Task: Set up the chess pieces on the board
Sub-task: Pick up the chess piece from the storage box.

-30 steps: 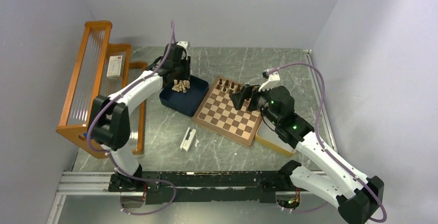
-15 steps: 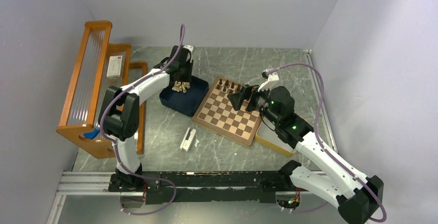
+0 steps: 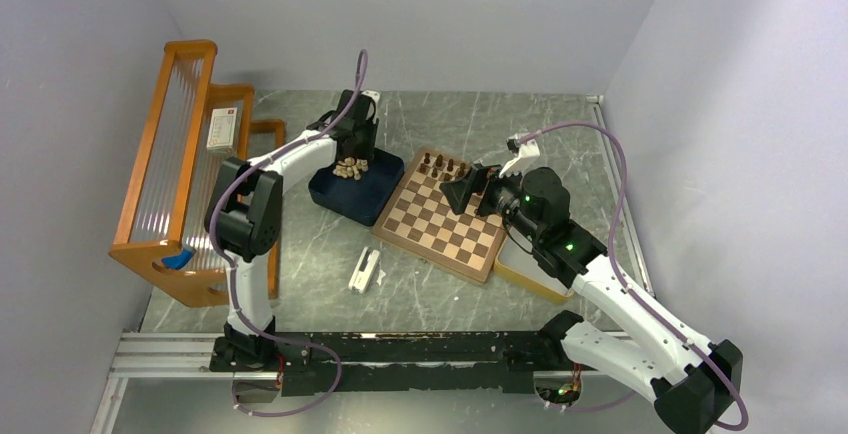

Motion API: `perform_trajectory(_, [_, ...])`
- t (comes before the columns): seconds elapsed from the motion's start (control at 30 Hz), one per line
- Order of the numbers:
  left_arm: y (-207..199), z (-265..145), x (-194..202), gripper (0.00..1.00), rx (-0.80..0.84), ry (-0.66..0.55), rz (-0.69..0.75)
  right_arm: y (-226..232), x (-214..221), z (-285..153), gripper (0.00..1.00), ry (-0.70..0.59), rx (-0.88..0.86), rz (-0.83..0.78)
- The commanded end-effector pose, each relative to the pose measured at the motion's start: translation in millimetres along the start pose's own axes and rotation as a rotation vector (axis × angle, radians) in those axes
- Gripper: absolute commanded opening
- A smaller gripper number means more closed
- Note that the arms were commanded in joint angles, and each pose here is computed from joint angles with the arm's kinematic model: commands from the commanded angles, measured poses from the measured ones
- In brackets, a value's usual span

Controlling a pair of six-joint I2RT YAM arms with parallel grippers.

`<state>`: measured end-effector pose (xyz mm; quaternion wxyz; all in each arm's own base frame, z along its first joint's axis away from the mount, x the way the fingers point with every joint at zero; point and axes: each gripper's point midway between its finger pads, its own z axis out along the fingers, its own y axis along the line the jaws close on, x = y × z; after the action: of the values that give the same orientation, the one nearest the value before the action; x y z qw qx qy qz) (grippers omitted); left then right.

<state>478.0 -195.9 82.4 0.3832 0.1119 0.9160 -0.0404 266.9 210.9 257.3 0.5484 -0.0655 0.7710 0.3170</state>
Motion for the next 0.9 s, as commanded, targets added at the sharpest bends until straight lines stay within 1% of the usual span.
perform_trajectory(0.0, [4, 5, -6, 0.35, -0.011, -0.019, 0.009, 1, -9, -1, 0.96, -0.023, 0.008, -0.013])
perform_trajectory(0.2, [4, 11, -2, 0.32, -0.020, 0.002, 0.013, 0, -10, -1, 0.96, -0.020, 0.016, -0.018])
perform_trajectory(0.57, [6, 9, 0, 0.29, -0.026, 0.010, 0.015, -1, -6, 0, 0.96, -0.010, 0.021, -0.008])
perform_trajectory(0.7, [8, 9, 4, 0.30, -0.037, 0.021, 0.013, -3, -6, -1, 0.96, -0.010, 0.030, -0.008])
perform_trajectory(0.77, [8, 10, 5, 0.27, -0.035, 0.027, 0.016, -4, -6, -2, 0.96, -0.011, 0.032, -0.011])
perform_trajectory(0.87, [8, 9, 5, 0.25, -0.038, 0.029, 0.015, -4, -6, -4, 0.96, -0.012, 0.034, -0.012])
